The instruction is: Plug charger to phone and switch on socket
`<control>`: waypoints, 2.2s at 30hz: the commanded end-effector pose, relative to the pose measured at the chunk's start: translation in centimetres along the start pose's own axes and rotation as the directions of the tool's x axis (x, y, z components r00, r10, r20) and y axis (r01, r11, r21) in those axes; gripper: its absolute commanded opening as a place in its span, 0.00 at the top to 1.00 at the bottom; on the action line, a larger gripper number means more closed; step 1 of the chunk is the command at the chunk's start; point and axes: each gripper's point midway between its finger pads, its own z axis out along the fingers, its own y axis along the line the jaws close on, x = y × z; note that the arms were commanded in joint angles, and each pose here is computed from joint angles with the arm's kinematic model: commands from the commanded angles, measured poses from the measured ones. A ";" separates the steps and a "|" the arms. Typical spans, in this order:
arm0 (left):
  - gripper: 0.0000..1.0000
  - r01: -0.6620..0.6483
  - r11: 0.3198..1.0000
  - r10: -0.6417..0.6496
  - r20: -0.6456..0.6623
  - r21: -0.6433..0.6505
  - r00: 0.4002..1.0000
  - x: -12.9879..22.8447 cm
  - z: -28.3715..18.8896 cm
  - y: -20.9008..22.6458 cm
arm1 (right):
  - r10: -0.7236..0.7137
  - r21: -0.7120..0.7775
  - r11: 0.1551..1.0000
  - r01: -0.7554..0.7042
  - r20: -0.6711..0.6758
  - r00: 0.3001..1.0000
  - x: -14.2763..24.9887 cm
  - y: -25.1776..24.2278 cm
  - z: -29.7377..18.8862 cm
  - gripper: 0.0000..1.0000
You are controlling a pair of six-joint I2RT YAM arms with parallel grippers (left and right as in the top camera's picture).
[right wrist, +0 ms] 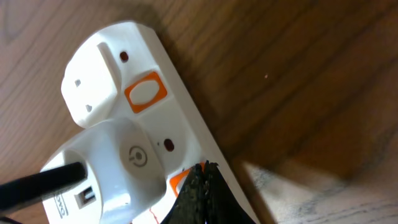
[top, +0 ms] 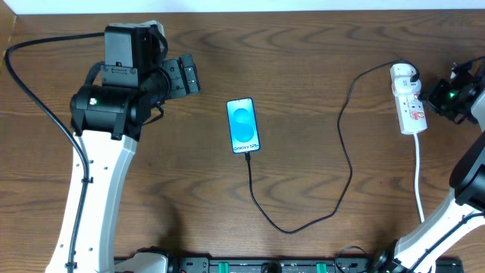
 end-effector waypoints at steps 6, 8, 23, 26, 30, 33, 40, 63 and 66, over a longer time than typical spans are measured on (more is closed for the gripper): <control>0.07 -0.006 1.000 0.006 0.002 -0.017 1.000 0.1 -0.1 0.3 | -0.023 -0.037 0.999 0.023 -0.022 0.999 0.5 2.0 0.9 0.99; 0.07 -0.006 1.000 0.006 0.002 -0.017 1.000 0.1 -0.1 0.3 | -0.030 -0.039 0.999 0.029 -0.024 0.999 0.6 2.3 1.0 0.99; 0.07 -0.006 1.000 0.006 0.002 -0.017 1.000 0.1 -0.1 0.3 | 0.002 -0.043 0.999 -0.005 -0.061 0.998 1.6 3.4 1.5 0.99; 0.07 -0.006 1.000 0.006 0.002 -0.017 1.000 0.1 -0.1 0.3 | 0.005 -0.043 0.999 -0.008 -0.074 0.997 2.0 3.7 1.6 0.99; 0.07 -0.006 1.000 0.006 0.002 -0.017 1.000 0.1 -0.1 0.3 | 0.023 -0.039 0.999 -0.027 -0.099 0.995 2.7 4.1 1.8 0.99; 0.07 -0.006 1.000 0.006 0.002 -0.017 1.000 0.1 -0.1 0.3 | 0.039 -0.037 0.998 -0.043 -0.114 0.993 3.1 4.4 1.9 0.99; 0.07 -0.006 1.000 0.006 0.002 -0.017 1.000 0.1 -0.1 0.3 | 0.083 -0.019 0.996 -0.087 -0.156 0.984 4.4 5.1 2.3 0.99; 0.07 -0.006 1.000 0.006 0.002 -0.017 1.000 0.1 -0.1 0.3 | 0.171 0.030 0.985 -0.169 -0.082 0.982 2.7 4.3 2.0 0.99; 0.07 -0.006 1.000 0.006 0.002 -0.017 1.000 0.1 -0.1 0.3 | 0.178 -0.020 0.984 -0.179 -0.037 0.983 1.0 4.4 0.3 0.99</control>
